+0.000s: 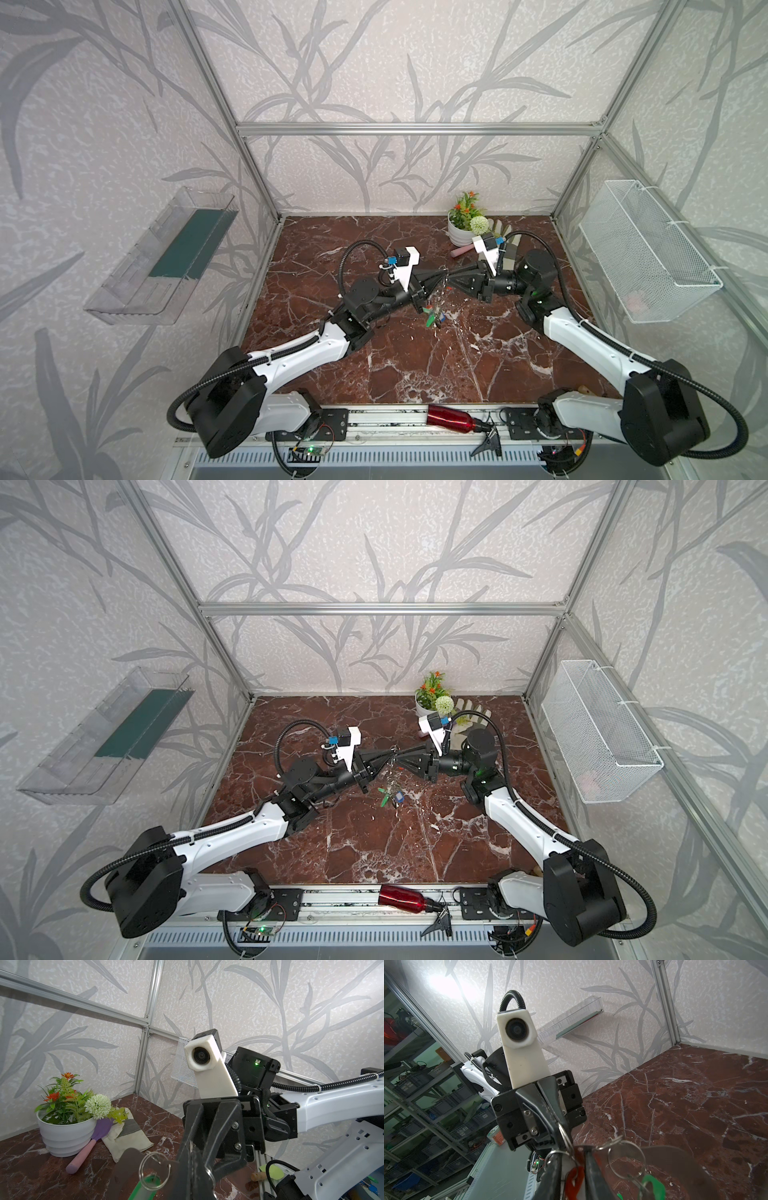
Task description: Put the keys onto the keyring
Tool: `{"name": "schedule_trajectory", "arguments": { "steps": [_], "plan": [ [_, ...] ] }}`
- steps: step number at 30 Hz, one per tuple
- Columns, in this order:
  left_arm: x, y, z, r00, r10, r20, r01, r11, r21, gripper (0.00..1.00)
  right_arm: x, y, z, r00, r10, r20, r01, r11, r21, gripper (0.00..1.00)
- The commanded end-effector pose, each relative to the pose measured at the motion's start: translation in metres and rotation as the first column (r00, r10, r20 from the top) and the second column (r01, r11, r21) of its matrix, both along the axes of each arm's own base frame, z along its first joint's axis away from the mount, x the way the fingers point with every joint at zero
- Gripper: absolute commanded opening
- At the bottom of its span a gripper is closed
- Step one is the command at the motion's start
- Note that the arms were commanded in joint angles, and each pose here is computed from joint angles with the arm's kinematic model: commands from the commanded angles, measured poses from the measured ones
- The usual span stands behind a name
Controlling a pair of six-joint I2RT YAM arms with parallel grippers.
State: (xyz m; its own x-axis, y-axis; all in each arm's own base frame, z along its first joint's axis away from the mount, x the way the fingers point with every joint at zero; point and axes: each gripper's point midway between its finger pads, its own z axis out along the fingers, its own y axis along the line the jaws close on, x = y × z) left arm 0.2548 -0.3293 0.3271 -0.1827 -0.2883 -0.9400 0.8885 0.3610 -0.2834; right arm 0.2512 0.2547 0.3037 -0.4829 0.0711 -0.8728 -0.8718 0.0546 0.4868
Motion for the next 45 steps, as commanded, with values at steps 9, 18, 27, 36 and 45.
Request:
{"name": "schedule_trajectory", "arguments": {
  "steps": [9, 18, 27, 36, 45],
  "plan": [
    [-0.016, 0.008, 0.033, 0.997, -0.032, 0.070, 0.038, 0.996, -0.078, 0.00, 0.003, -0.025, 0.031, 0.997, -0.051, 0.052, 0.047, 0.996, 0.074, 0.31],
    [-0.019, 0.005, 0.034, 0.996, -0.058, 0.070, 0.064, 0.995, -0.081, 0.00, -0.001, -0.009, 0.036, 0.997, 0.000, 0.082, -0.006, 0.998, 0.066, 0.32],
    [-0.022, 0.007, 0.038, 0.995, -0.062, 0.080, 0.069, 0.994, -0.087, 0.00, -0.001, -0.001, 0.033, 0.997, 0.026, 0.072, -0.030, 0.997, 0.064, 0.29],
    [-0.020, 0.005, 0.035, 0.995, -0.062, 0.073, 0.068, 0.994, -0.083, 0.00, -0.002, 0.002, 0.029, 0.997, 0.040, 0.064, -0.043, 0.997, 0.061, 0.18],
    [-0.017, 0.005, 0.031, 0.997, -0.057, 0.052, 0.061, 0.996, -0.068, 0.00, -0.005, 0.003, 0.027, 0.997, 0.056, 0.057, -0.059, 0.997, 0.051, 0.00]
  ]
}}
